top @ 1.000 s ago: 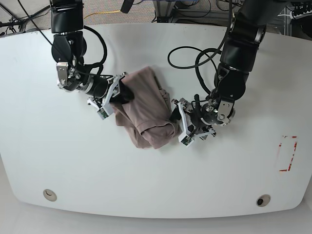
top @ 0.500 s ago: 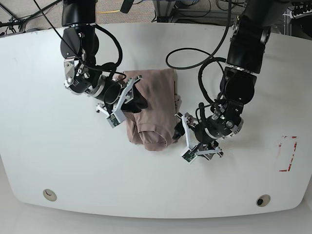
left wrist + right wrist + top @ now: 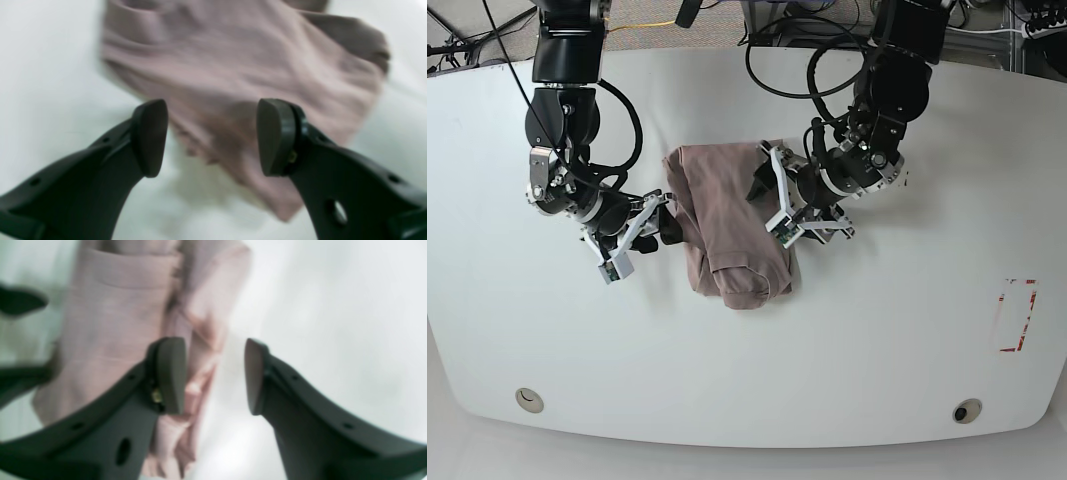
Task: Fold the T-shirt properly
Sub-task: 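Grasp the folded bundle's edge with the left gripper and tuck it under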
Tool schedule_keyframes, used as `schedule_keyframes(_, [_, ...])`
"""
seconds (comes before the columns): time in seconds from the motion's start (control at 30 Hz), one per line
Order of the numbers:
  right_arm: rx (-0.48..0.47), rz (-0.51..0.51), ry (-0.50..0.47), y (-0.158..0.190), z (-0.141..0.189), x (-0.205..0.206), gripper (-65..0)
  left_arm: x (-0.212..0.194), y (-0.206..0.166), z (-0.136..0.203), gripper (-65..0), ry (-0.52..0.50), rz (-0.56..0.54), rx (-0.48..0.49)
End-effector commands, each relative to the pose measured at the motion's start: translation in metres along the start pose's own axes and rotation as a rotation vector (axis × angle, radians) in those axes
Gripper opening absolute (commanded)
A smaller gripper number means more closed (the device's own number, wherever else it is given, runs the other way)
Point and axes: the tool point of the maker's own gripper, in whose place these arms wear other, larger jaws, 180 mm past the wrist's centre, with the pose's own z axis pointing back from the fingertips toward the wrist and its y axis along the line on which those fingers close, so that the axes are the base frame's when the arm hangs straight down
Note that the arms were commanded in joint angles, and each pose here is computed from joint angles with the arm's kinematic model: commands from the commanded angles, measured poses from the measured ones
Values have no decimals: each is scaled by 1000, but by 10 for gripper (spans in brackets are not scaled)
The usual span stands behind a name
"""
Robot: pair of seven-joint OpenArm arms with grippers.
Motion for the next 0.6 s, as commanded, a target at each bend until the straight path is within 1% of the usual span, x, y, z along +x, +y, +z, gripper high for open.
schedule_keyframes(0.0, [4,-9,-21,-9,0,7,-449,18,-9,-1,-258,-60,19,-13])
schedule_keyframes(0.1, [9,-46,-7,-11,-6,-5,-499,5,-19,-6,-258,-31,52,-35])
schedule_keyframes(0.17, [26,-56,16,-6,-13,-17,-507,-7,-19,-12,-258,2,68,-43])
schedule_keyframes(0.23, [54,-49,28,5,-20,-27,-510,-18,-19,-16,-258,32,80,-50])
schedule_keyframes(0.3, [83,-48,35,19,-26,-35,-510,-31,-11,-14,-258,63,76,-37])
schedule_keyframes(0.37, [124,-61,50,40,-35,-45,-512,-38,-3,-10,-258,78,61,-23])
schedule_keyframes(0.4, [142,-70,50,50,-39,-46,-512,-37,1,-7,-258,76,51,-13])
schedule_keyframes(0.57, [172,-98,39,66,-45,-47,-512,-20,19,13,-258,23,7,43])
